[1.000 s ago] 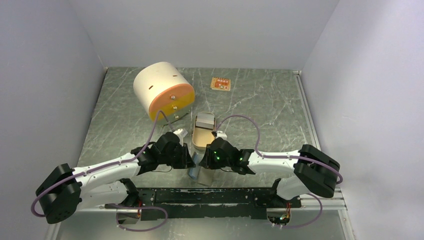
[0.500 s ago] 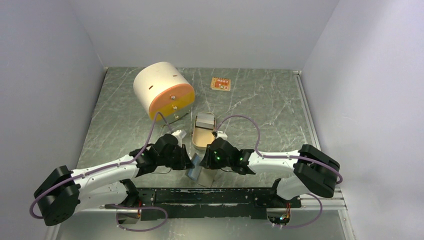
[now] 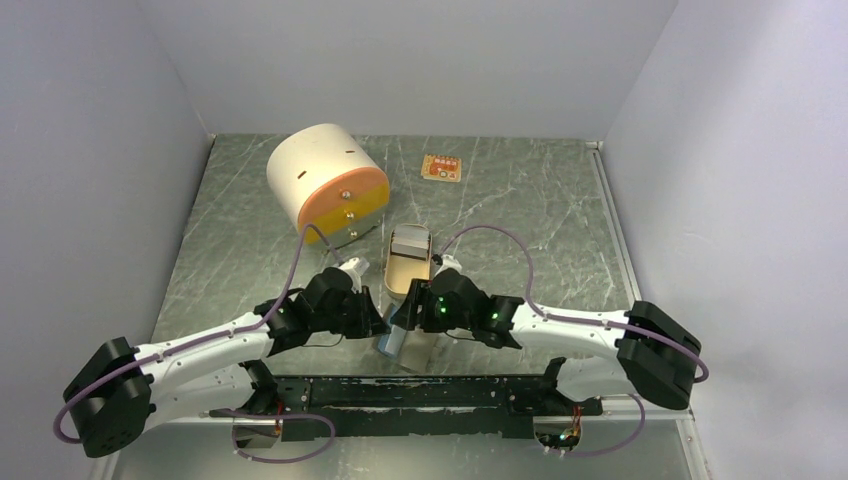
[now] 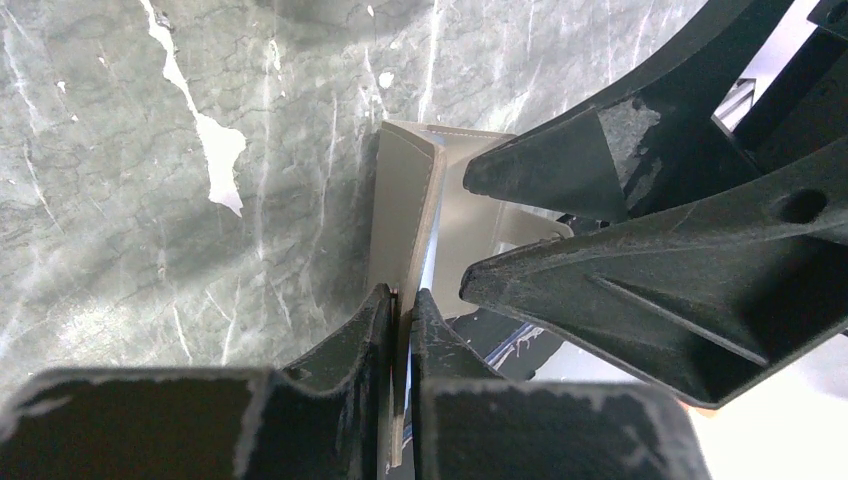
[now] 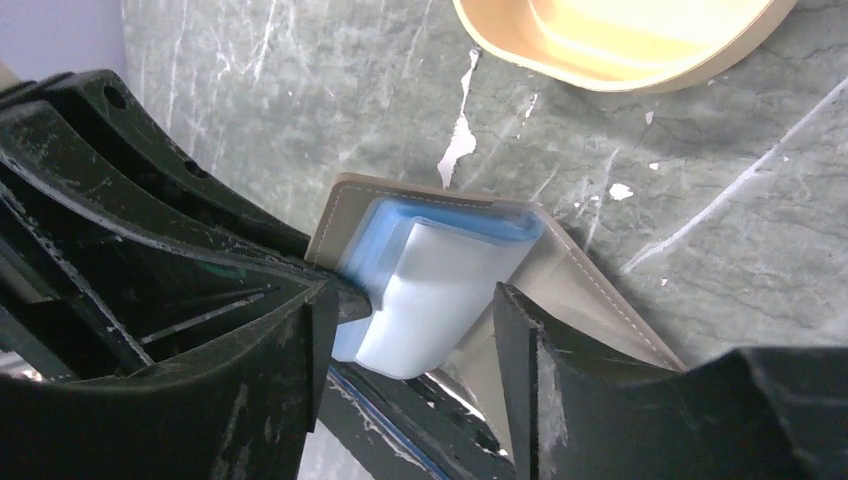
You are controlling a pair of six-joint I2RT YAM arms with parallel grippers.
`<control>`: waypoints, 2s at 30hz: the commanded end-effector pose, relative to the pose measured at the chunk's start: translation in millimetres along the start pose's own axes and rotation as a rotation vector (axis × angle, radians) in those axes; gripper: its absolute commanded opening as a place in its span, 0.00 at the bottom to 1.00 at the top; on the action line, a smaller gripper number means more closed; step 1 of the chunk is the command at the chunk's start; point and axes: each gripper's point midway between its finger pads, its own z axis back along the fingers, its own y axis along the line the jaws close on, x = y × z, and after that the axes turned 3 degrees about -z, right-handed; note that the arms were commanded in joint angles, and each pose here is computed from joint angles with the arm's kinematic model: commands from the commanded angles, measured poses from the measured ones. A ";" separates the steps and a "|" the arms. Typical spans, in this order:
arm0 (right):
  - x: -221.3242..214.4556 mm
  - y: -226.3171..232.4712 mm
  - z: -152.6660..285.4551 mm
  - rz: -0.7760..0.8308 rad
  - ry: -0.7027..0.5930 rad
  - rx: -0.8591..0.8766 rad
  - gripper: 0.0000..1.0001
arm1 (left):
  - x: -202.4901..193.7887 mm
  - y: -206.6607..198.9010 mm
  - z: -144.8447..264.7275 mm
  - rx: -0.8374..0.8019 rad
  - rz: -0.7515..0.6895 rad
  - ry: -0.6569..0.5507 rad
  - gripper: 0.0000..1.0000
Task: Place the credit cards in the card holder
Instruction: Open the card holder at the center of the board.
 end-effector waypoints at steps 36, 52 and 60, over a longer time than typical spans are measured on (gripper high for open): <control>-8.3 -74.2 -2.3 0.038 0.003 -0.328 0.59 | 11.4 28.5 2.0 0.080 0.193 -0.160 0.09; 28.4 -8.0 29.4 0.067 -0.060 -0.171 0.45 | 21.6 34.9 -1.8 0.122 0.233 -0.216 0.09; 30.3 59.4 14.4 0.030 -0.047 0.076 0.28 | 30.0 29.0 3.8 0.140 0.224 -0.237 0.09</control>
